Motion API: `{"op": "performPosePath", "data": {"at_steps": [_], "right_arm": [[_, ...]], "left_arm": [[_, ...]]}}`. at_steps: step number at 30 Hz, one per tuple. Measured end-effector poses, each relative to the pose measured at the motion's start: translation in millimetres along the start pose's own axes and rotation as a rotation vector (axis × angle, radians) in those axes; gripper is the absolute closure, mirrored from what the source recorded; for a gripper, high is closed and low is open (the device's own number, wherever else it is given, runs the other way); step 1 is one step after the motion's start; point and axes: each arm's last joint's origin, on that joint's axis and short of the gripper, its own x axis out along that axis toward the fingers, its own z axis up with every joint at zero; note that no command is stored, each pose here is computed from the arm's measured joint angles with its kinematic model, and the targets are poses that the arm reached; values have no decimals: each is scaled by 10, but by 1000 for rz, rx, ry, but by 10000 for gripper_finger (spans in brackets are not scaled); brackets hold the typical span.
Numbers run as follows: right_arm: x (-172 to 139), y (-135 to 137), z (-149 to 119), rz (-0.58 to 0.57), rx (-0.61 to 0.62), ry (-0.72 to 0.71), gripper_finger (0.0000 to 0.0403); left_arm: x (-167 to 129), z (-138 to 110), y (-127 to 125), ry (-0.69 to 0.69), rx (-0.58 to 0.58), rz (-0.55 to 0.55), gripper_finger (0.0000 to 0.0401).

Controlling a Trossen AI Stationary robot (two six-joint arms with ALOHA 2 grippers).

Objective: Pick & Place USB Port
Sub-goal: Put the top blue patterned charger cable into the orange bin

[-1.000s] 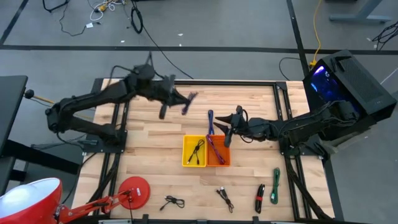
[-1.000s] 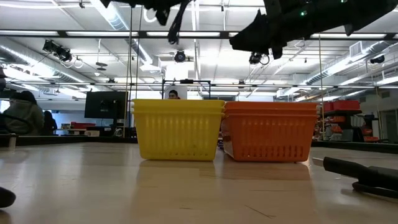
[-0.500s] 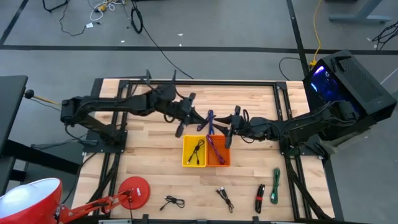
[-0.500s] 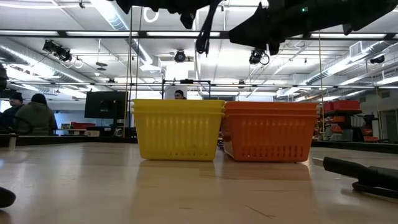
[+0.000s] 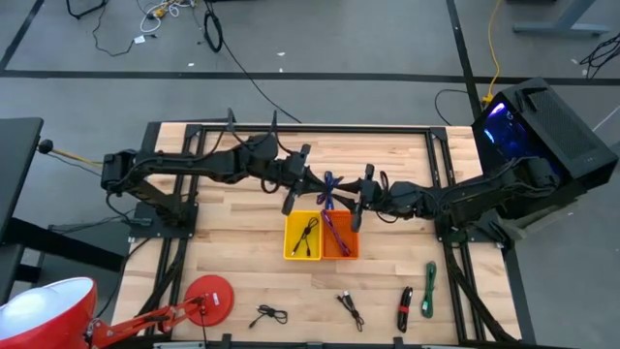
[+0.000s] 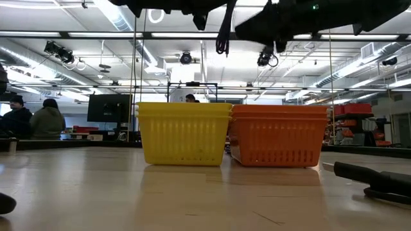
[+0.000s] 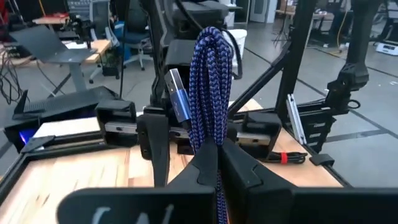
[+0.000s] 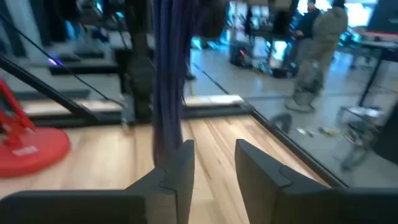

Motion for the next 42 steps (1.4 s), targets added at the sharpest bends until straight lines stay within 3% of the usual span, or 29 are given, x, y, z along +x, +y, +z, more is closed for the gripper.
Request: {"op": "performPosePath", "data": {"at_steps": [5, 27, 30, 34, 42], "right_arm": [[-6, 26, 93, 98, 9, -95, 286], [0, -30, 201, 143, 30, -212, 289], [-1, -28, 203, 144, 29, -213, 312], [-2, -27, 211, 150, 6, -224, 383], [-7, -17, 217, 158, 3, -231, 399]], "left_arm": [[23, -19, 11, -1, 13, 5, 396], [62, 72, -115, -83, 88, -18, 396], [62, 74, -115, -85, 89, -17, 396], [59, 82, -114, -90, 90, -17, 396], [57, 85, -116, -90, 82, -18, 383]]}}
